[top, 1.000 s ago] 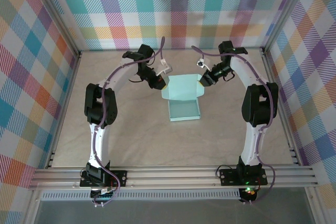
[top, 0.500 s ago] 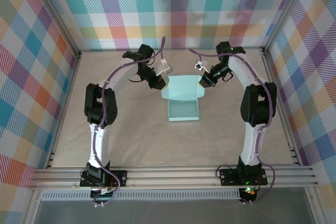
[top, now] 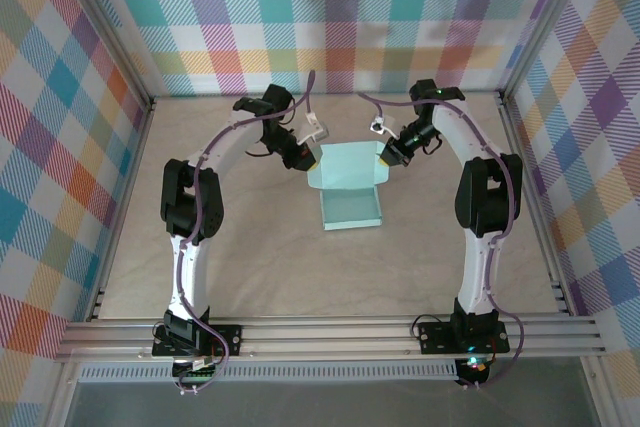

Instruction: Fold the paper box

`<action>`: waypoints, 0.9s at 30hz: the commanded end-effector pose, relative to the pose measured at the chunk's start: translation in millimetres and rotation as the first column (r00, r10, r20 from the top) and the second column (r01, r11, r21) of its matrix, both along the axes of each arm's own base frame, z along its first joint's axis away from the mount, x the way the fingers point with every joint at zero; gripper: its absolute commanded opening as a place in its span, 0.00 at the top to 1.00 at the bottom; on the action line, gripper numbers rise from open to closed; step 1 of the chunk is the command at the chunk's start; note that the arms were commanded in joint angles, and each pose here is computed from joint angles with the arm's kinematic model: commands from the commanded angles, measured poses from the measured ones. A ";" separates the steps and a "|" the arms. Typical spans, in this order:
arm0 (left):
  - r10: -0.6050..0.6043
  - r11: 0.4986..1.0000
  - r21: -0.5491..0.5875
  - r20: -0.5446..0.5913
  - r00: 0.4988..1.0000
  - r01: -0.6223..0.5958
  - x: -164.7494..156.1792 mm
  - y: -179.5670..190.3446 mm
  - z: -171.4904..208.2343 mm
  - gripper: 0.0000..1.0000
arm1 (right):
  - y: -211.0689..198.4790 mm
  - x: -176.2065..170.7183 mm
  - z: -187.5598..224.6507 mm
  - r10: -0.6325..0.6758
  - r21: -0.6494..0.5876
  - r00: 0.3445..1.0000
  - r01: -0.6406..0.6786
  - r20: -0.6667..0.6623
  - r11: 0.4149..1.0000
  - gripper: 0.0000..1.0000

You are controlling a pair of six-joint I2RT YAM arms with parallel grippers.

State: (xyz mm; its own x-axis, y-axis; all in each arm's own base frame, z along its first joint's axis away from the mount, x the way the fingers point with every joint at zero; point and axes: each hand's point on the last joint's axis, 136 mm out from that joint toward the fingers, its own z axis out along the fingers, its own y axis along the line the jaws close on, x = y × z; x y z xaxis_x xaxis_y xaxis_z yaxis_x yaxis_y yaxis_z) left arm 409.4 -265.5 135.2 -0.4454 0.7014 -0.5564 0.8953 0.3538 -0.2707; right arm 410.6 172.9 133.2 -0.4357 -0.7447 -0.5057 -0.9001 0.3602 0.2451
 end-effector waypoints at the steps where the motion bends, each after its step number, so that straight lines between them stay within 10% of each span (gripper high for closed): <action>1: -0.020 1.000 0.023 0.010 1.000 0.020 -3.2 0.9 1.5 1.00 | 5.5 -4.1 7.1 0.024 0.025 1.000 -0.024 -0.010 0.999 1.00; 13: 0.048 0.999 0.012 0.050 0.998 -0.049 6.9 -1.2 15.1 1.00 | 1.0 9.1 8.8 -0.140 -0.068 0.985 0.147 0.099 0.987 1.00; 27: 0.222 0.966 0.087 0.203 0.954 -0.244 30.2 -10.3 27.3 1.00 | -0.1 1.4 31.1 -0.444 -0.027 0.825 0.483 0.349 0.875 1.00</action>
State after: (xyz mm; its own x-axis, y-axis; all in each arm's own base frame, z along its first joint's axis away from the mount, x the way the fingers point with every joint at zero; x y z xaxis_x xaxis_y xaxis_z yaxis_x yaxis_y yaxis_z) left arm 436.7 -275.5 144.7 -0.4946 0.6657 -0.5588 0.8427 0.5247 -0.1207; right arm 400.3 171.7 146.6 -0.5690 -0.6213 -0.5388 -0.7175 0.6952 -0.0439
